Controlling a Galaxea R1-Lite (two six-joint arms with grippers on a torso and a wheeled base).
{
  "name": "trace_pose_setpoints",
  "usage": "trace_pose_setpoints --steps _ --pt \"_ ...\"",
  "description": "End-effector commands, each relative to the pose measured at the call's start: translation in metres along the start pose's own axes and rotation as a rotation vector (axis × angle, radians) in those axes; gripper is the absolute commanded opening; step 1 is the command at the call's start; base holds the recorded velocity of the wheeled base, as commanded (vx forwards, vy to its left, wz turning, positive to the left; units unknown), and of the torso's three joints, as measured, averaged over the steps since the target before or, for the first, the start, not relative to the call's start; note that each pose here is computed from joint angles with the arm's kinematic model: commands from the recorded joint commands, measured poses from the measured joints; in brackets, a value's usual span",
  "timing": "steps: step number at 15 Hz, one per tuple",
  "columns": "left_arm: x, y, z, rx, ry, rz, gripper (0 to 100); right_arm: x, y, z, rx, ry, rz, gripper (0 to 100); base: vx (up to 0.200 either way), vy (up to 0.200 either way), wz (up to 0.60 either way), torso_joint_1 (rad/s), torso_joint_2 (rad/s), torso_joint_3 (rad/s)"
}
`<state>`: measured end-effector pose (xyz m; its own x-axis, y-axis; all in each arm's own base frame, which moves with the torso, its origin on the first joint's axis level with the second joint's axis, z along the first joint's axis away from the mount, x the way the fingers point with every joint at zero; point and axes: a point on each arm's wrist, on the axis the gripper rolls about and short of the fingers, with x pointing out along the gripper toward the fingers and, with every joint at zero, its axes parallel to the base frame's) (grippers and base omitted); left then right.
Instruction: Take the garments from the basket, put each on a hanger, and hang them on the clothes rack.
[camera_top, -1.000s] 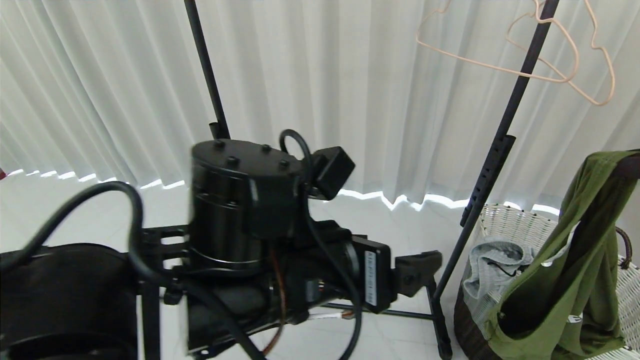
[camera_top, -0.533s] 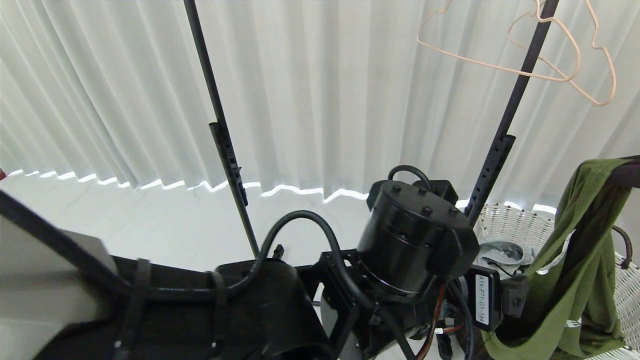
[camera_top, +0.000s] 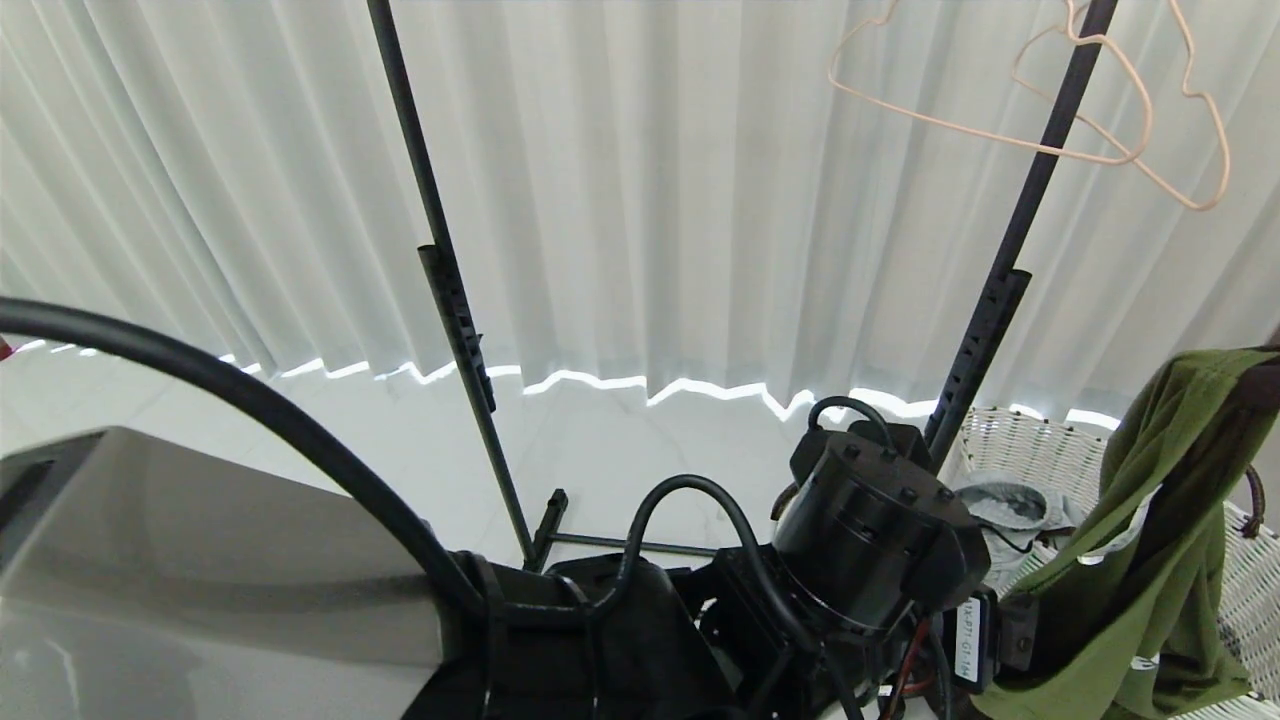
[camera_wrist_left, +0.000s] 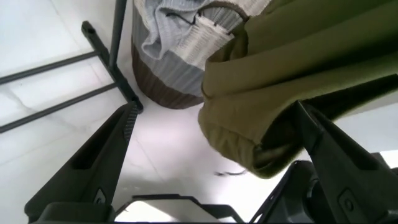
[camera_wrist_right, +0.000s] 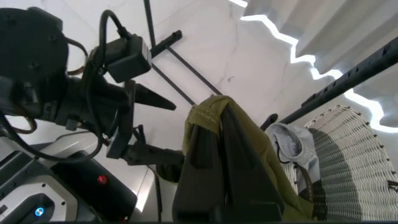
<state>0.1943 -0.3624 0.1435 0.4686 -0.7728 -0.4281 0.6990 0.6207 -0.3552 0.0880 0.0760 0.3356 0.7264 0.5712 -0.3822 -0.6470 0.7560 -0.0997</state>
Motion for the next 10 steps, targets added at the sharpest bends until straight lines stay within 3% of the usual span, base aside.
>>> trace_pose_setpoints --steps 1,6,10 --pt "-0.002 -0.002 0.001 0.006 -0.002 -0.009 100 -0.001 0.000 -0.001 0.002 -0.002 0.001 0 0.000 0.000 0.00 0.000 0.00 0.000" --pt "-0.005 -0.023 -0.008 0.074 0.020 -0.068 100 0.003 0.000 -0.003 0.005 0.017 0.003 0 0.000 0.000 0.00 0.000 0.00 0.000" --pt "0.012 -0.013 -0.025 0.071 0.070 -0.025 100 0.002 0.000 -0.002 0.005 0.007 0.006 0 0.000 0.000 0.00 0.000 0.00 0.000"
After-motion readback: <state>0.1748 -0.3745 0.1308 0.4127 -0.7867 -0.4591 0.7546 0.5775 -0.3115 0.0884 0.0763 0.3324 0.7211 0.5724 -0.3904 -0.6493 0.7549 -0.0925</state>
